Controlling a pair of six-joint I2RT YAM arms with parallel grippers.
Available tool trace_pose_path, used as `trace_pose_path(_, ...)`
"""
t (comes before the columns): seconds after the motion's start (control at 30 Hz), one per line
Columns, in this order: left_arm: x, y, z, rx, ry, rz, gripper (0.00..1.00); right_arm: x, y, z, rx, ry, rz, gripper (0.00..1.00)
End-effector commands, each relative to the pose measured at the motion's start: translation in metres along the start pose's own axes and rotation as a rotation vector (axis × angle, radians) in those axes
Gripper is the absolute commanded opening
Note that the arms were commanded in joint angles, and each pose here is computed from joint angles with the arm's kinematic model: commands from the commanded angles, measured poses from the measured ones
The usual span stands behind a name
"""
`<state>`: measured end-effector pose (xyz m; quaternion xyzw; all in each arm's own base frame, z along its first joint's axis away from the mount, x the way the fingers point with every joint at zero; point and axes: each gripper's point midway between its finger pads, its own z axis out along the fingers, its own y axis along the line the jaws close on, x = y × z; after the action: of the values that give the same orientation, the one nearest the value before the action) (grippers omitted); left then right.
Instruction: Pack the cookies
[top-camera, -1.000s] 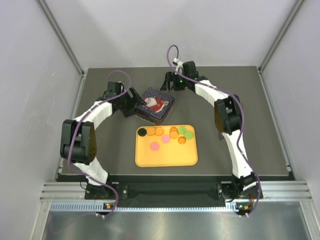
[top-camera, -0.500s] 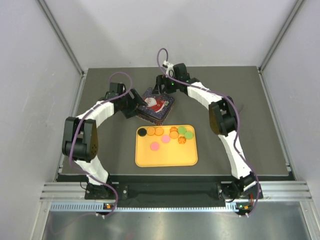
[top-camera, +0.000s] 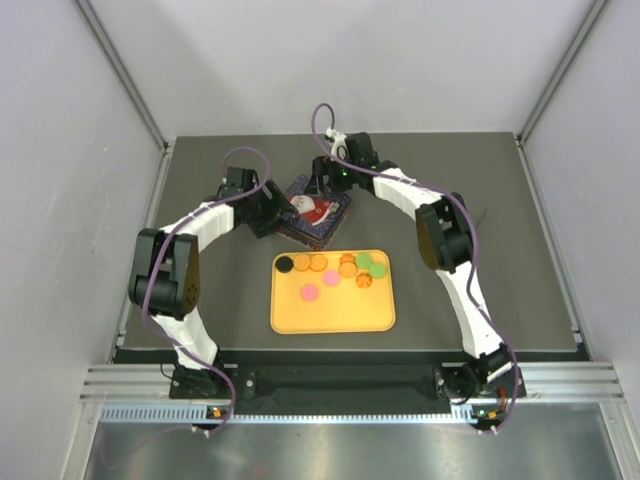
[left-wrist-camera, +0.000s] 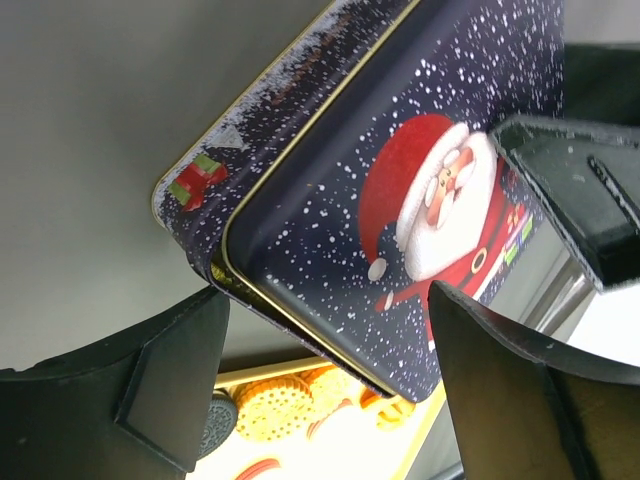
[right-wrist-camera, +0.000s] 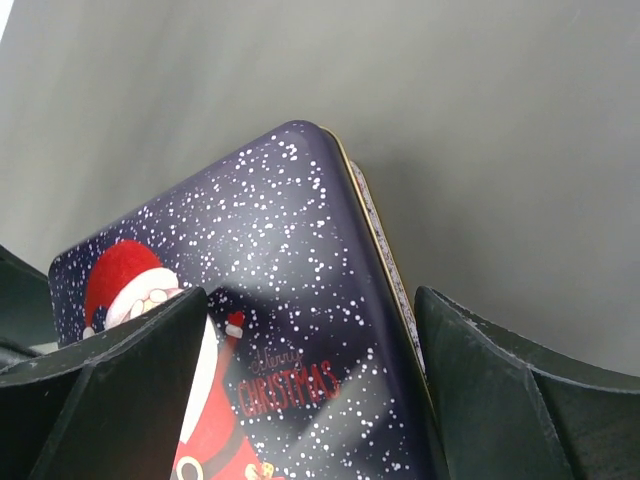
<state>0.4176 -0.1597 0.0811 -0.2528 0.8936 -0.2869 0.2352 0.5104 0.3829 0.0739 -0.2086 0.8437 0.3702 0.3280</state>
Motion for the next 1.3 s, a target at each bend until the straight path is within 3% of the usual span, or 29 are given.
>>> trace_pose_path(0.0, -0.014, -0.015, 0.004, 0.040, -0.078, 0.010, 0.85, -0.011, 0.029, -0.012, -0.018, -0.021, -0.073, 0.84)
trace_pose_path(0.57, -0.015, -0.039, 0.020, 0.052, -0.118, 0.061, 0.76, 0.002, 0.045, -0.028, 0.038, -0.032, -0.090, 0.87)
trace_pose_path(0.77, -0.013, -0.049, 0.024, 0.066, -0.112, 0.076, 0.66, 0.010, 0.046, -0.027, 0.065, -0.009, -0.092, 0.88)
trace_pose_path(1.1, -0.014, -0.049, 0.028, 0.036, -0.097, 0.102, 0.66, 0.037, 0.026, -0.027, 0.082, 0.033, -0.019, 0.88)
trace_pose_path(1.27, -0.013, -0.046, 0.034, 0.014, -0.085, 0.122, 0.66, 0.041, 0.024, -0.036, 0.036, -0.013, 0.025, 0.84)
